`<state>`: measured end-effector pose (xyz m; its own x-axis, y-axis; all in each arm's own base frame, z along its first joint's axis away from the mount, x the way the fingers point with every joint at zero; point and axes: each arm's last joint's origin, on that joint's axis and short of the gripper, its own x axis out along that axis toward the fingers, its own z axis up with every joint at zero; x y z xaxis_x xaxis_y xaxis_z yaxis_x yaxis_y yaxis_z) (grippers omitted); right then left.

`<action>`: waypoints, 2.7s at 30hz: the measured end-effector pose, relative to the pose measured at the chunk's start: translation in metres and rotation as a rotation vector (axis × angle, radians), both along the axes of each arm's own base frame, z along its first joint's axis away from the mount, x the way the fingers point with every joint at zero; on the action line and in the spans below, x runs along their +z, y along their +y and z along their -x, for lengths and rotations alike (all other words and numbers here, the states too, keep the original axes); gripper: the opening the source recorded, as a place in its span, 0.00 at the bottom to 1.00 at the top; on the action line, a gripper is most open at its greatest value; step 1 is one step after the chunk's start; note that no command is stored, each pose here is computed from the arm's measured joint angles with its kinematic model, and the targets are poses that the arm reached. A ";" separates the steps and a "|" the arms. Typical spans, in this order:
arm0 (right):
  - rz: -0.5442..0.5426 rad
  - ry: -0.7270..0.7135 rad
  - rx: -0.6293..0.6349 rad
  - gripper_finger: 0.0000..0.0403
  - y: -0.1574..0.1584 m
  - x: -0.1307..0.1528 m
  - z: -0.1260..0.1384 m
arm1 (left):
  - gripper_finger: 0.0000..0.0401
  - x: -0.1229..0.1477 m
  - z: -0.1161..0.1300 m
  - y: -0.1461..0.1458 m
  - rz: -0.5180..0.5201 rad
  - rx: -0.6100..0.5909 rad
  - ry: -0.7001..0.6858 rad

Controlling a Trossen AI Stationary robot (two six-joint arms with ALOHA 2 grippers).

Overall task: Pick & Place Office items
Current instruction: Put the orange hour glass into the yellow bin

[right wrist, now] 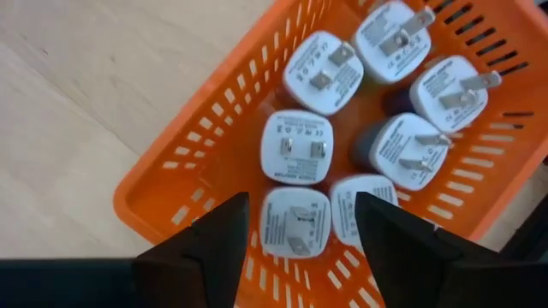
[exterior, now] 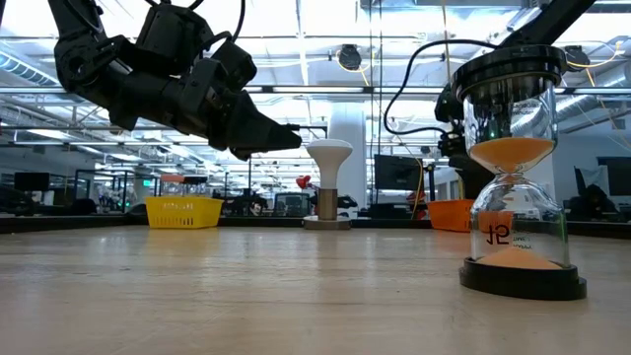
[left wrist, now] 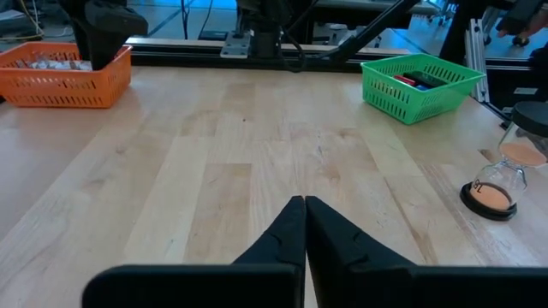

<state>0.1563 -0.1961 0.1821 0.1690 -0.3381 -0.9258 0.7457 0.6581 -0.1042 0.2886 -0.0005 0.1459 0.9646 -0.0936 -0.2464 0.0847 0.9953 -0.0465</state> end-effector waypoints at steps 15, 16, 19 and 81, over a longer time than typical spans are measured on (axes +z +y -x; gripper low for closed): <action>0.120 -0.148 0.121 0.23 0.044 0.045 0.008 | 0.05 0.001 -0.002 -0.008 0.013 0.028 0.016; 0.112 -0.182 0.155 0.18 0.053 0.044 0.007 | 0.03 0.001 -0.002 -0.011 -0.004 0.037 0.014; 0.106 -0.240 0.240 0.04 0.077 0.034 0.002 | 0.02 0.002 -0.002 -0.022 -0.033 0.039 -0.013; 0.275 -0.591 0.592 0.00 0.163 0.001 -0.026 | 0.52 -0.031 -0.150 -0.154 0.086 -0.365 0.088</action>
<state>0.1825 -0.0329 0.1830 0.8130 -0.2415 -0.5298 0.2721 0.9620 -0.0209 0.4385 -0.1547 0.1146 0.8396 -0.4510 -0.3027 0.4249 0.8925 -0.1515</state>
